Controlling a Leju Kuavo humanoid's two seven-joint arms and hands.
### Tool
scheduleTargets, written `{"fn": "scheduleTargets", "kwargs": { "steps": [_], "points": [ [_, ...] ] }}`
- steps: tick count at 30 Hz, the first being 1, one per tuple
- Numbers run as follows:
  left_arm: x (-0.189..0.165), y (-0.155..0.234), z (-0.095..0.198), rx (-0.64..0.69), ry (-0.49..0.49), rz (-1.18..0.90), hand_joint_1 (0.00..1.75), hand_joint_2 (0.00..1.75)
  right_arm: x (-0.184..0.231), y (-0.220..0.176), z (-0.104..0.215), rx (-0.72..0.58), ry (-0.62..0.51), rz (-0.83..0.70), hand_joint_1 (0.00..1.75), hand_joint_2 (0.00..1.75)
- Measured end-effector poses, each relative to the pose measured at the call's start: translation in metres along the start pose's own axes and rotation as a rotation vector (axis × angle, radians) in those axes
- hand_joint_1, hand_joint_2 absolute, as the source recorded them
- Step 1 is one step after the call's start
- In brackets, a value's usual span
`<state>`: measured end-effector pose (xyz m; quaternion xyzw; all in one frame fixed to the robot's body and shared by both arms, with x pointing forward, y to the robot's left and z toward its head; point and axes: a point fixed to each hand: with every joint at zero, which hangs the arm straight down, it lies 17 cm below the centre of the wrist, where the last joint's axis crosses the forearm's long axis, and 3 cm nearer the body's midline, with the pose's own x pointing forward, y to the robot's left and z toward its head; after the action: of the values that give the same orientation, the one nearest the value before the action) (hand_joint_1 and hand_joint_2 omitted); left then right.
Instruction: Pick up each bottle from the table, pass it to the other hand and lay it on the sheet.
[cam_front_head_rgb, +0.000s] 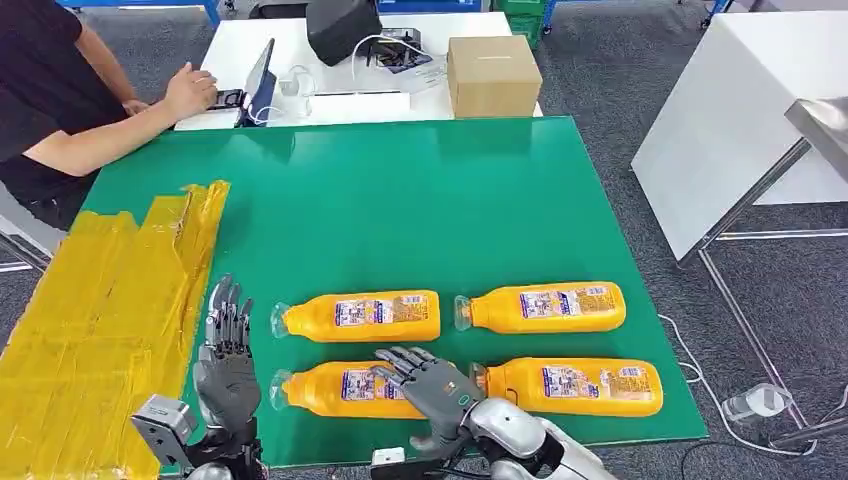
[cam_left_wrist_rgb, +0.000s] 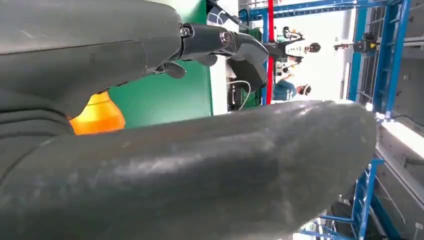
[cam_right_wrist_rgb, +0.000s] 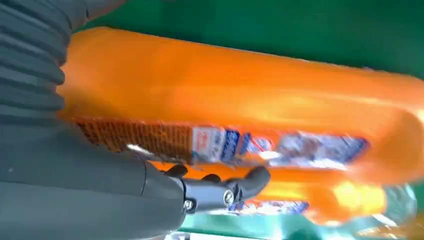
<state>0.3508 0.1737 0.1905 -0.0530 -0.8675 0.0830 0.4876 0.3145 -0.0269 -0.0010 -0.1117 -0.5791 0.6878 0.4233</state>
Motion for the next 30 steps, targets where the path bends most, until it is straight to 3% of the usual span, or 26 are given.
{"fn": "scheduleTargets", "kwargs": {
  "steps": [2,4,5,6,7,14,24,29,30],
  "points": [
    [0.0,0.001,0.0,0.004,0.001,0.0,0.0,0.0,-0.009,0.003,-0.001,0.018,0.032,0.06,0.0,1.75],
    [0.0,0.0,0.0,-0.001,0.001,0.001,0.0,0.0,-0.018,0.007,-0.003,0.048,0.056,0.111,0.17,1.75],
    [0.0,-0.001,0.0,-0.001,0.001,0.005,0.0,0.0,-0.021,0.009,-0.005,0.064,0.065,0.131,0.8,1.75],
    [0.0,-0.001,0.0,-0.003,0.001,0.008,0.0,0.0,-0.026,0.01,-0.008,0.08,0.074,0.152,1.66,1.75],
    [0.0,-0.001,-0.001,-0.004,0.001,0.011,0.0,0.0,-0.03,0.014,-0.011,0.101,0.079,0.165,1.75,1.75],
    [-0.005,-0.006,-0.006,-0.002,0.005,0.035,0.0,0.0,-0.034,0.034,-0.039,0.226,0.053,0.223,1.75,1.75],
    [-0.006,0.002,-0.014,0.073,0.004,0.092,0.0,0.0,-0.027,0.046,-0.063,0.31,0.039,0.25,1.75,1.75],
    [0.005,0.045,-0.021,0.313,-0.018,0.085,0.0,0.0,-0.016,0.039,-0.073,0.269,0.06,0.221,1.75,1.75],
    [0.007,0.055,-0.021,0.355,-0.022,0.075,0.0,1.75,-0.014,0.038,-0.075,0.258,0.069,0.204,1.75,1.75]
  ]
}}
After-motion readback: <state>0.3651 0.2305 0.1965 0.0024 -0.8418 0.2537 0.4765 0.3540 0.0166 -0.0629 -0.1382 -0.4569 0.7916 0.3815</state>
